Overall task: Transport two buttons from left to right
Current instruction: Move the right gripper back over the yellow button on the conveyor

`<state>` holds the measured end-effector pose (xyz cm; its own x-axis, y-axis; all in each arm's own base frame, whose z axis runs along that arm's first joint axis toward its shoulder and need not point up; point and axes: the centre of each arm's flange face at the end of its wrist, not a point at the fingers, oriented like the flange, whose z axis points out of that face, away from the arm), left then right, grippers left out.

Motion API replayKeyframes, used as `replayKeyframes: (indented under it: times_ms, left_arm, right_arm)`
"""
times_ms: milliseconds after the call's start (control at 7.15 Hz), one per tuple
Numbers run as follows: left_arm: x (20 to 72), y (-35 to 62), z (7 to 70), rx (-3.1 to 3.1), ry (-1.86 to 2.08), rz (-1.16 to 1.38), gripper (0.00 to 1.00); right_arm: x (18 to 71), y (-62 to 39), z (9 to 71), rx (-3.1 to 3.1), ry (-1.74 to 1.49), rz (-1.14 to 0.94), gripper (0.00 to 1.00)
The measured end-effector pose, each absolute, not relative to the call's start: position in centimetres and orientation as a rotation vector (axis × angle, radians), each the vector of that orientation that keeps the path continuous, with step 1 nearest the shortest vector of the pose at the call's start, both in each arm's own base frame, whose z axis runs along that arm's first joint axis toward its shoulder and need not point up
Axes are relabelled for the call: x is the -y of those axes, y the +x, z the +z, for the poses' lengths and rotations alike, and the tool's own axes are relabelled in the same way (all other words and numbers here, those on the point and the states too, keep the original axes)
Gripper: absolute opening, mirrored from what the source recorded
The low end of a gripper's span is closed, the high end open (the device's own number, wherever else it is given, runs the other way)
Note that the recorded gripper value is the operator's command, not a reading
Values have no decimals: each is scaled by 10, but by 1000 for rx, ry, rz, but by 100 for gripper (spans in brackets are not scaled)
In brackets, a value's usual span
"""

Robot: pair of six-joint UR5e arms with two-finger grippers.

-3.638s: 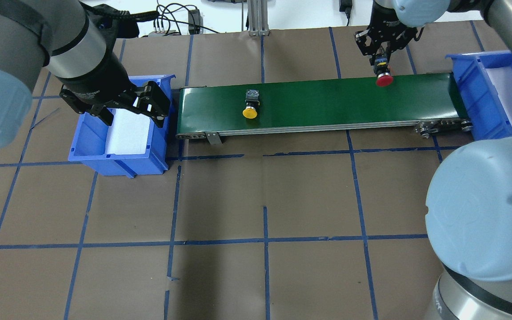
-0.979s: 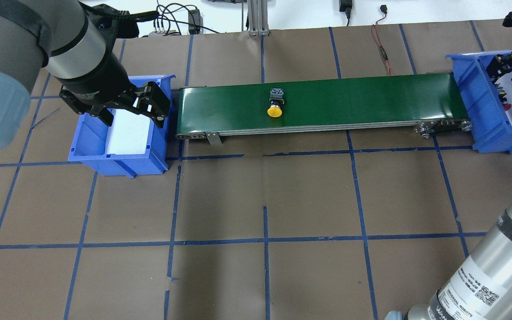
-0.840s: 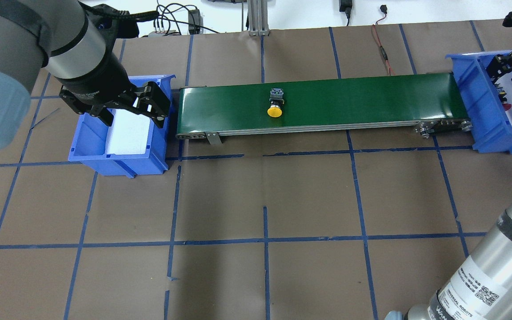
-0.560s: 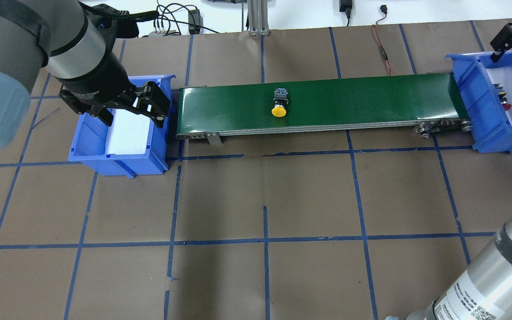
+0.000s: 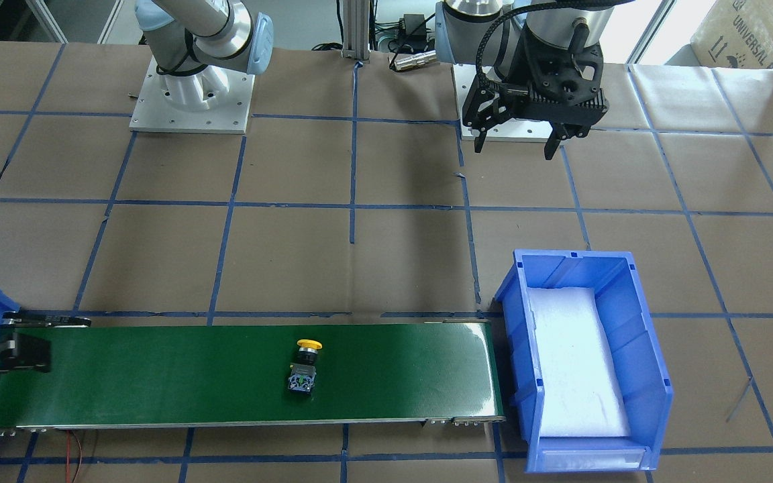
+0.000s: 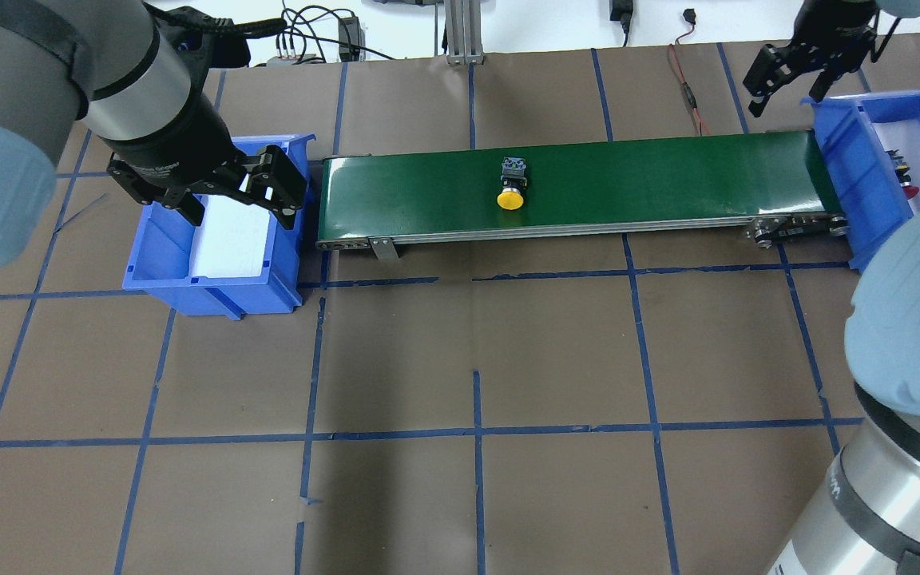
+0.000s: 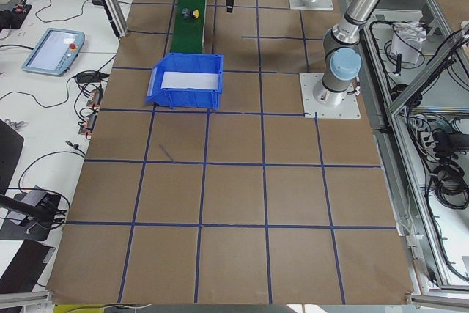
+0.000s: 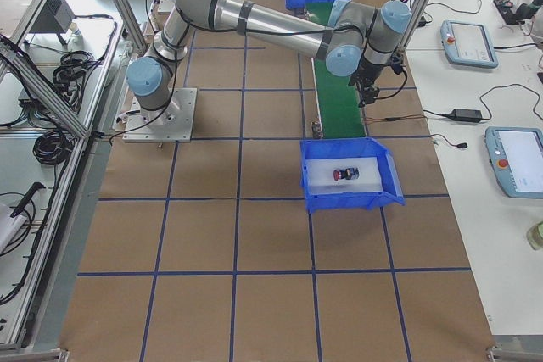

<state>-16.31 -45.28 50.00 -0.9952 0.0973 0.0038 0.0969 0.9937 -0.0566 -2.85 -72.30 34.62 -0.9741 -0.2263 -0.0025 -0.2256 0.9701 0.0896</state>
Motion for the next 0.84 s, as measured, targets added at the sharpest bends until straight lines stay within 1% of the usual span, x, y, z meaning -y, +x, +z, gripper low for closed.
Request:
replayKeyframes:
  times_ms: [280,420,840]
  left_arm:
    - [452,-163,501,3130,-152,91,100]
    - [452,-163,501,3130,-152,91,100]
    - [452,-162,502,3130,-151,94,100]
  right_arm:
    - [723,76,335,3101,278,-80,100]
    - [722,108,327,3101,234,-57,100]
    - [712,153,289,3134,97,-64,100]
